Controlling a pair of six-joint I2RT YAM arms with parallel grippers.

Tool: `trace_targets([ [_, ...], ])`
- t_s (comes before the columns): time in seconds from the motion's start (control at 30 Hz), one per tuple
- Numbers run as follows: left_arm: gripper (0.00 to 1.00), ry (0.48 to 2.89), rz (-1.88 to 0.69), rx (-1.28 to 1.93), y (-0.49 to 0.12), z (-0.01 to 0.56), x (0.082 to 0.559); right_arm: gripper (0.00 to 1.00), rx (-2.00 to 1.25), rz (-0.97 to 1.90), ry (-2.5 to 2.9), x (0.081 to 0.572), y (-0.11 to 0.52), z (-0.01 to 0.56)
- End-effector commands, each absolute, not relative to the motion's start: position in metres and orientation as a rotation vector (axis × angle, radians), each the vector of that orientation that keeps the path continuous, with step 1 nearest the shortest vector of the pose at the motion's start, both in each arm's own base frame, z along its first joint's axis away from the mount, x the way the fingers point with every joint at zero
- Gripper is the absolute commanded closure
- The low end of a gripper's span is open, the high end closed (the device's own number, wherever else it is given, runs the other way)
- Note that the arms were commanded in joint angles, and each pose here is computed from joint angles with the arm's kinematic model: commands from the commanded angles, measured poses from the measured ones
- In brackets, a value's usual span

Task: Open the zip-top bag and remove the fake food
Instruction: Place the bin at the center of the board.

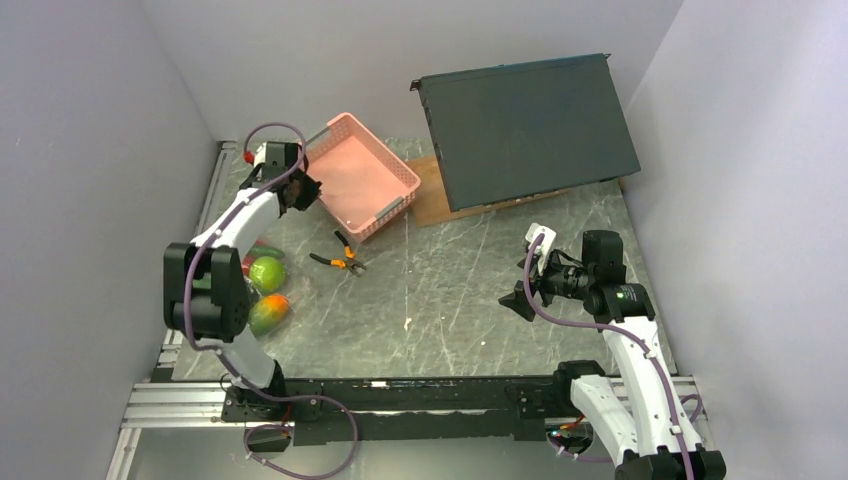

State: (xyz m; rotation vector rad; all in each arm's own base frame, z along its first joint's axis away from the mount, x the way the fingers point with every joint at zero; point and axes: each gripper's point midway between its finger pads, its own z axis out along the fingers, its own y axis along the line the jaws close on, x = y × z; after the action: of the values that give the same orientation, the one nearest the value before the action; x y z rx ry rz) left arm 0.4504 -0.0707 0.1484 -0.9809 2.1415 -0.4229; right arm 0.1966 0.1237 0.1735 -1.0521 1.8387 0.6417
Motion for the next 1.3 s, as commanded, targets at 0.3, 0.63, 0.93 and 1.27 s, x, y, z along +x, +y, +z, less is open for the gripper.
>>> trace_targets([
  [0.3, 1.0, 2.098, -0.457, -1.12, -0.049, 0.129, 0.512, 0.0, -1.085, 0.642, 1.778, 0.196, 0.128, 0.18],
  [0.63, 0.86, 2.125, -0.469, -1.085, -0.045, 0.123, 0.52, 0.0, -1.085, 0.644, 1.78, 0.196, 0.128, 0.178],
  [0.93, 0.49, 2.158, -0.477, -1.028, -0.045, 0.126, 0.519, 0.0, -1.085, 0.64, 1.785, 0.197, 0.127, 0.177],
  [1.27, 0.32, 2.151, -0.372, -0.735, -0.029, 0.185, 0.47, 0.0, -1.091, 0.643, 1.775, 0.195, 0.128, 0.178],
])
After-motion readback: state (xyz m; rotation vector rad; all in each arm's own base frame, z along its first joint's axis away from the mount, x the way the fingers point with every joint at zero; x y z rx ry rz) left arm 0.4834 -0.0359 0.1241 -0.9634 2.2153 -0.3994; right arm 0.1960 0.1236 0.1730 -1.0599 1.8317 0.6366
